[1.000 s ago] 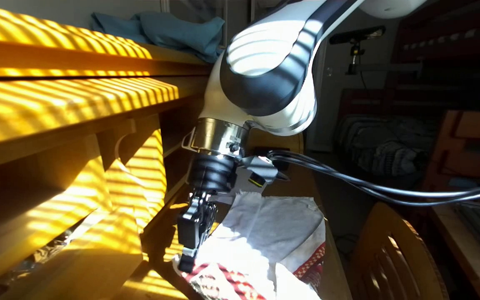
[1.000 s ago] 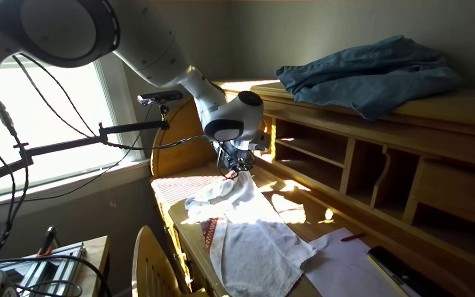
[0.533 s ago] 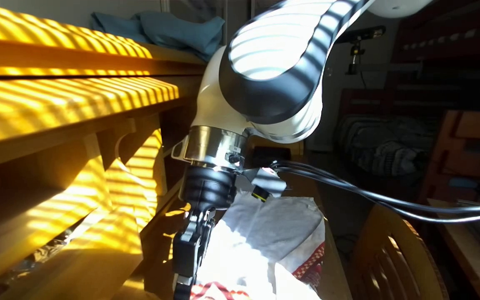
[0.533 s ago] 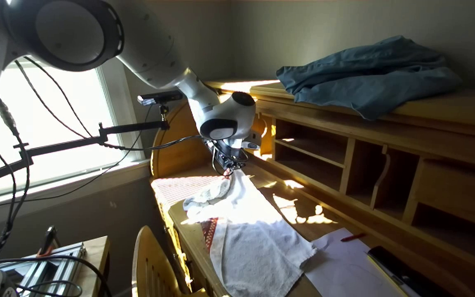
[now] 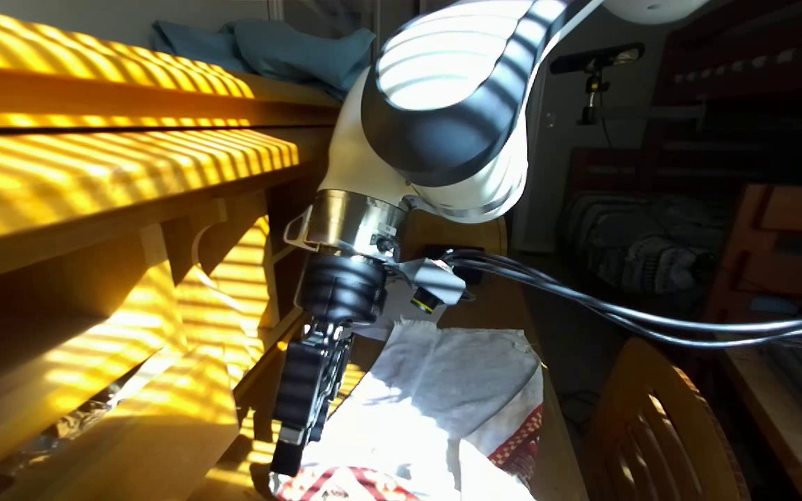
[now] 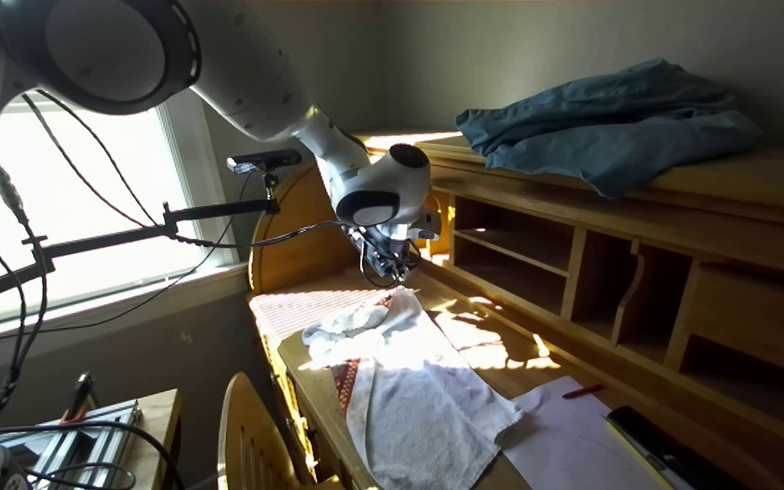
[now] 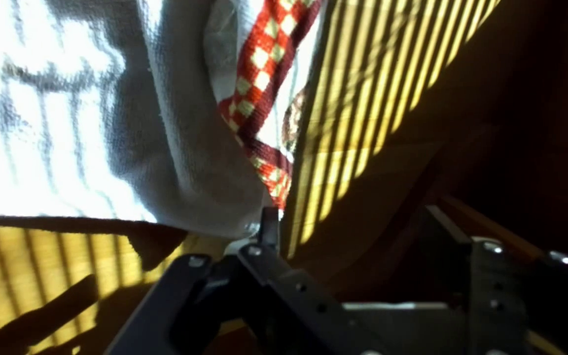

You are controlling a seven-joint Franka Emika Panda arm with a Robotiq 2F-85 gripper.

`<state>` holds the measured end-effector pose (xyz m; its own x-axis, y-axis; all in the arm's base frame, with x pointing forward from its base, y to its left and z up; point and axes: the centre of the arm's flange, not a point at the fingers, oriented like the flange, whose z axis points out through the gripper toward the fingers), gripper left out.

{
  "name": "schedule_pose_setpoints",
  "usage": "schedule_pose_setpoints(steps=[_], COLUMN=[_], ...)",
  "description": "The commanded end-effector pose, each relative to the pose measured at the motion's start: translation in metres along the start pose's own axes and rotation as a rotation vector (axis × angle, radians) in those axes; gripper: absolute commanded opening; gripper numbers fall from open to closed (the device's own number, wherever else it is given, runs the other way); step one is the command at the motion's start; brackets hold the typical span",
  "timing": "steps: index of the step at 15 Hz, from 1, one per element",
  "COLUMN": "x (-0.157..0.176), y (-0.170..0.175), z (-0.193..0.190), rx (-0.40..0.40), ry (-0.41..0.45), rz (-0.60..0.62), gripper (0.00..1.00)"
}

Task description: Unfold the white and red towel and lay it out.

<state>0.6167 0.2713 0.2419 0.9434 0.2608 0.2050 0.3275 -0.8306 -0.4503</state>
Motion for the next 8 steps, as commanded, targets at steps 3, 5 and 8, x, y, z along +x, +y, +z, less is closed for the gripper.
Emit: schedule_pose_setpoints(steps=[3,5,8], x=[0.004,0.001,-0.006], y=[0.002,0.003,0.008], z=[-0.001,0.0,0.008], rx=[0.004,-0.018,-0.036], ry=[-0.013,-0.045,-0.133], rz=[-0.031,-0.027,-0.021], gripper=[1.0,1.0,1.0])
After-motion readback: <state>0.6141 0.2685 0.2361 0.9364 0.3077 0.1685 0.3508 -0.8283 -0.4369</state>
